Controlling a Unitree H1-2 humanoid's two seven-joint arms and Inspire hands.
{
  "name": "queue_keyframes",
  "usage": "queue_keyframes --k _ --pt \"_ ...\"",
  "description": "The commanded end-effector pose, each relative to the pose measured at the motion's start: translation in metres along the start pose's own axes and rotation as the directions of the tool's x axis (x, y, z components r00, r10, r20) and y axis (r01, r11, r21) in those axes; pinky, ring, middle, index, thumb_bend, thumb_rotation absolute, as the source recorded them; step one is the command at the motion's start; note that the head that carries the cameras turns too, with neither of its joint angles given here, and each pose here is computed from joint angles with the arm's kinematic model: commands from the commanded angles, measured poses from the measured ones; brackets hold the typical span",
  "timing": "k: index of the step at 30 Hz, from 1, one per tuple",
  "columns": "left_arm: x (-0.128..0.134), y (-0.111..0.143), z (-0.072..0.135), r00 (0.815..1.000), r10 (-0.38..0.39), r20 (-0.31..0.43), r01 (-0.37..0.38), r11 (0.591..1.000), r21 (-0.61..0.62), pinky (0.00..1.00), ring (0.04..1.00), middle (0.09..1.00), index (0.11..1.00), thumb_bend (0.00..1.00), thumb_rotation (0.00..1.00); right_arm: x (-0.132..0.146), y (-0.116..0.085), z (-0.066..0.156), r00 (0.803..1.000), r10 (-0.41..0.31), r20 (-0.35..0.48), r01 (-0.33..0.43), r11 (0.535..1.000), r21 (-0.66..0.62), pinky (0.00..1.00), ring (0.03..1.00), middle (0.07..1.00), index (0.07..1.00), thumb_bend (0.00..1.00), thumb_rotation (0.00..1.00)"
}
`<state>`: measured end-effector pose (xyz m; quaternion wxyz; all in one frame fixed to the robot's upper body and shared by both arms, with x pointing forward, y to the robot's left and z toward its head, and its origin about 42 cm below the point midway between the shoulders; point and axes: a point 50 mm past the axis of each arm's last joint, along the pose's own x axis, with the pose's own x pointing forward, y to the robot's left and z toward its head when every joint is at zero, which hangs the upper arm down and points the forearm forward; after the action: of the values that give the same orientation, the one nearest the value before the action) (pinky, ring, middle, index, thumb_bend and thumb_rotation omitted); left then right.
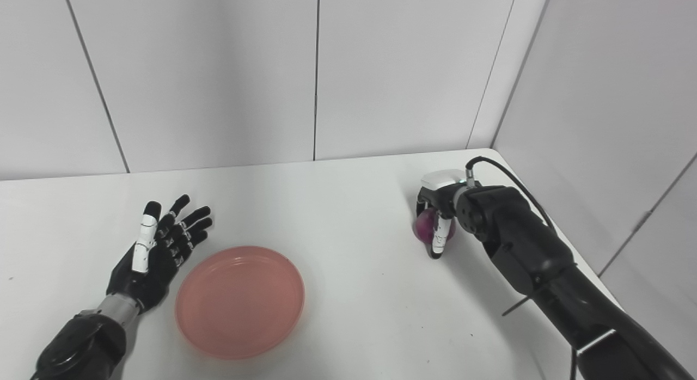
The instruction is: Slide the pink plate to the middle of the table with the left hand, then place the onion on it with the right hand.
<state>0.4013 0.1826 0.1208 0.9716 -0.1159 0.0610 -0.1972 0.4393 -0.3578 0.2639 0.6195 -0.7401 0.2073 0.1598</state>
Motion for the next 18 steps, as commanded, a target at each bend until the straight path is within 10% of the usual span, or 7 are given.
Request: queue_keyframes --k 1,18 --pt "-0.0132 0.0096 -0.0327 0.986 0.047 -0.157 -0.053 0.998 -0.029 0.96 0.906 0.878 0.990 0.83 0.94 -0.0053 -0.0162 -0.0135 1.000 -0.020 -0.017 0.020 0.999 -0.026 0.49 0.559 0.633 0.689 0.88 0.16" --pt "-0.0119 0.0103 -0.0345 0.986 0.048 -0.161 -0.053 0.998 -0.028 0.96 0.907 0.877 0.986 0.82 0.94 -0.0045 -0.0203 -0.0142 1.000 -0.010 -0.018 0.010 1.000 0.006 0.36 0.470 0.585 0.626 0.87 0.17"
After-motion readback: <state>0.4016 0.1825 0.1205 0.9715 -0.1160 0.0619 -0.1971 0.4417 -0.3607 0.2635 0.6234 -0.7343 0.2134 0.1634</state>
